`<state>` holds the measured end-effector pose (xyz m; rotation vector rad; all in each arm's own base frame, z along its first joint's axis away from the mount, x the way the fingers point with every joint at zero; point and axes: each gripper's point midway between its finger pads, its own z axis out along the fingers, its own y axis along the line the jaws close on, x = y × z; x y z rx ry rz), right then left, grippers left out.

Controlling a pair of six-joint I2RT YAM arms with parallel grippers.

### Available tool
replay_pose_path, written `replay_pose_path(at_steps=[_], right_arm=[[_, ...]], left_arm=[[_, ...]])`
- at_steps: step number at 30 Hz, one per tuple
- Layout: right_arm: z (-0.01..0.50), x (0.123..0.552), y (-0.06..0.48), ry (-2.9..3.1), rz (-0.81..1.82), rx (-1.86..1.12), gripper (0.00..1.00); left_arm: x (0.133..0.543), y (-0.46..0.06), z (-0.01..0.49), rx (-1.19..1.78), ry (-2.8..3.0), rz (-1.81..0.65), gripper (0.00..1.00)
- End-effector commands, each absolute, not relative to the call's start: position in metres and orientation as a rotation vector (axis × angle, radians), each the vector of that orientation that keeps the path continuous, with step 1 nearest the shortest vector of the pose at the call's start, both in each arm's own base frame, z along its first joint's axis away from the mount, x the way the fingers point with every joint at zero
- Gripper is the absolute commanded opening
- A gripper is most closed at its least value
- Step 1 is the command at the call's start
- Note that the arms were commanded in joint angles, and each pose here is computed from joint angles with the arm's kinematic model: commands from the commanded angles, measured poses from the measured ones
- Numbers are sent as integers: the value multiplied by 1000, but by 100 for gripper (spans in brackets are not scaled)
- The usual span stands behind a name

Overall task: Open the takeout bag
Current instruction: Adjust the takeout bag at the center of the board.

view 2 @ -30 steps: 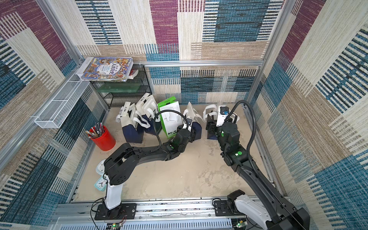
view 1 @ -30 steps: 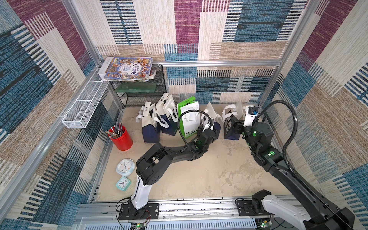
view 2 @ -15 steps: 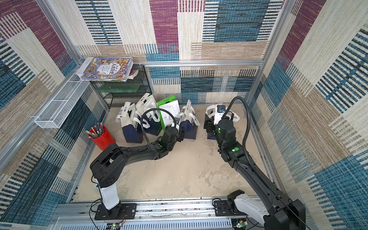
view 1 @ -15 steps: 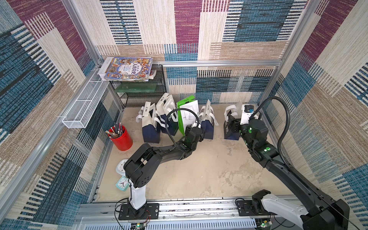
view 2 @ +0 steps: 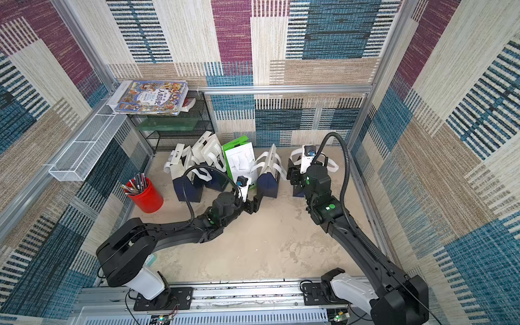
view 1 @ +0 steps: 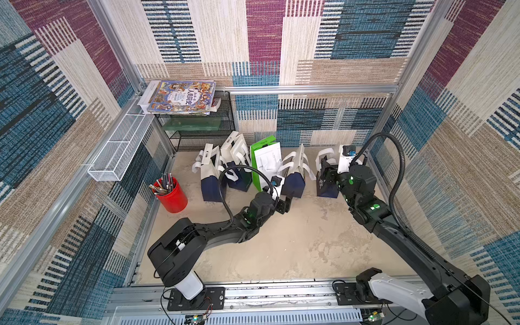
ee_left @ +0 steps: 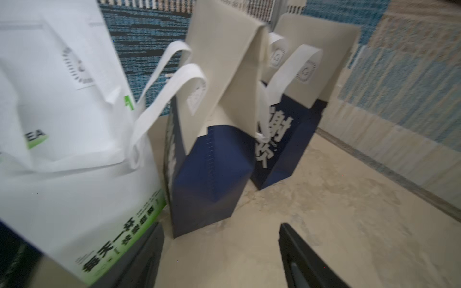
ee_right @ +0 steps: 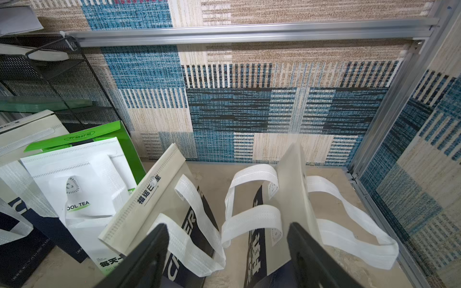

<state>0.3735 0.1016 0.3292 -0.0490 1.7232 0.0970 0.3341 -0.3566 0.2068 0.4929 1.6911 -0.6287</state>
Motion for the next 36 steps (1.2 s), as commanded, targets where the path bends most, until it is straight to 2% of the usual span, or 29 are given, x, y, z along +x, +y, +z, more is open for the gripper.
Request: replay_pose_path(at_steps=[1,7,10,15,23,31,36], right_arm=[[338,375,101,1691,102,-31,79],[345,371,100,1674,118,-20,79],[347,368,100,1667,122,-23,79],[344,365,97,1673,104,-30,79],[343,361,95,1670,94,-34,79],[339,364,97,1680,98,-38,79],[339,364,98,1682,95,-43,79]], left_arm=[[322,-384,238,471,1613,-770,77],[346,-397,227,307,1658,-674,76],[361,-397,215,249,1658,-622,70],[383,-404,199,215,1646,-617,68],[398,-405,206,168,1605,-587,65],[408,-409,212,152,1570,-550,58],[417,-413,212,148,1547,-528,41]])
